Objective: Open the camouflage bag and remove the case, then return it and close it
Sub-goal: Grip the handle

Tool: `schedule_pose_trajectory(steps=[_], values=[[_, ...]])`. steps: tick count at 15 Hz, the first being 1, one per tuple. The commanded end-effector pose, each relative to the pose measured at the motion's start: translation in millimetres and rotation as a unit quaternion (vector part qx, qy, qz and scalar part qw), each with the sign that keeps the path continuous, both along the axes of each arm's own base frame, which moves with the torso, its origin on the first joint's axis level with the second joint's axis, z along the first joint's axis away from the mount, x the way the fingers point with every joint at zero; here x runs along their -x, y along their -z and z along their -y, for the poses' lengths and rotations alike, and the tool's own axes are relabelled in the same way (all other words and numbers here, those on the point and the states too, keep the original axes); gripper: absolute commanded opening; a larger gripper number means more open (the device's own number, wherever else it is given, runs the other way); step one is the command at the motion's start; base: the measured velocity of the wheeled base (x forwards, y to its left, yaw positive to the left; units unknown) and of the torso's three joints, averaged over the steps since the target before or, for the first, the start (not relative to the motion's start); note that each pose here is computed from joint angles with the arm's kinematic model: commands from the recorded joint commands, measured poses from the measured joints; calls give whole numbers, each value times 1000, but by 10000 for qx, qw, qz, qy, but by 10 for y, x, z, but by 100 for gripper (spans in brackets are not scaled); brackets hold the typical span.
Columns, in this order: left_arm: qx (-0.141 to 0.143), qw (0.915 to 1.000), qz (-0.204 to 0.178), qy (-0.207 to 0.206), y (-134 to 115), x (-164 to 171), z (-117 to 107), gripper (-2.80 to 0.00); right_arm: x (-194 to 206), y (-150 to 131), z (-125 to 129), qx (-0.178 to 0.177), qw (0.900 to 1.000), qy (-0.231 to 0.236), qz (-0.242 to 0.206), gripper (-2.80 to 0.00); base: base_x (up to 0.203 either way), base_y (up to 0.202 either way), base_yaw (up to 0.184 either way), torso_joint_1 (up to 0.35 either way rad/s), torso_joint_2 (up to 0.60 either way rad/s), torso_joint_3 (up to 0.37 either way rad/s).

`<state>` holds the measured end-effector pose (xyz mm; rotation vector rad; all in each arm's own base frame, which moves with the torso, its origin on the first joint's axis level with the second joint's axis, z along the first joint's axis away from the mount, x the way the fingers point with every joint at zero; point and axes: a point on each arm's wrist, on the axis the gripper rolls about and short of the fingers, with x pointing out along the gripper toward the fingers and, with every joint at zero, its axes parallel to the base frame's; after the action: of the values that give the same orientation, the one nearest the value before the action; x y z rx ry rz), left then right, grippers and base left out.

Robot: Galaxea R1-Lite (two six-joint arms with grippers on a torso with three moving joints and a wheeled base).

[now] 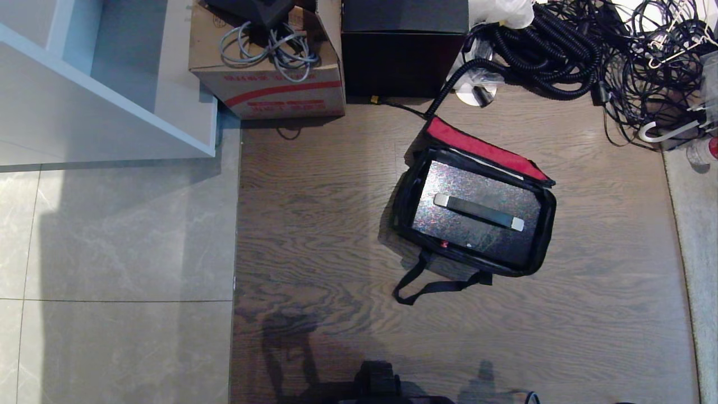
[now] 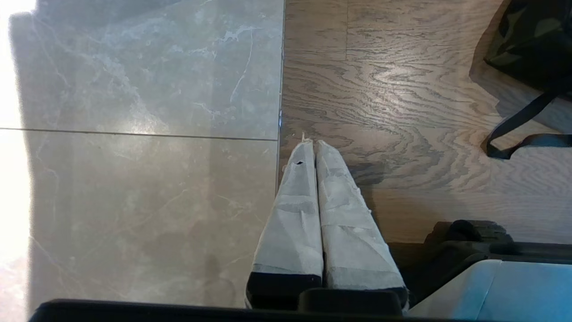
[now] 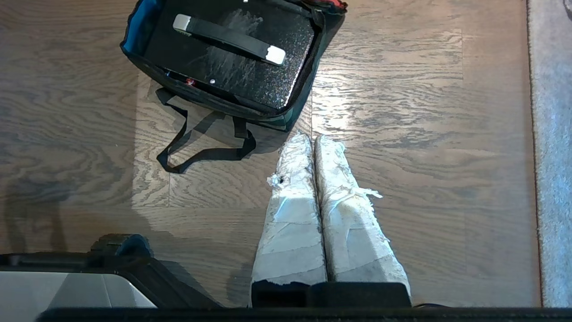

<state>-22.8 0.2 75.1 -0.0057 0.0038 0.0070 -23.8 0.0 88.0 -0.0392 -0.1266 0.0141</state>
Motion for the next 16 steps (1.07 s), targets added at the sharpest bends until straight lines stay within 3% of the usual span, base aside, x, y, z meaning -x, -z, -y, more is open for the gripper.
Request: schedule_pose_trajectory(steps=[1,16], values=[[10,10000,-4,-3,1,0,0,-280,-36,108,0,11,9998,0,-211,-280,0,0,0,0,0,0],[10,10000,-4,-3,1,0,0,-280,-36,108,0,27,9998,1,-210,-280,0,0,0,0,0,0]])
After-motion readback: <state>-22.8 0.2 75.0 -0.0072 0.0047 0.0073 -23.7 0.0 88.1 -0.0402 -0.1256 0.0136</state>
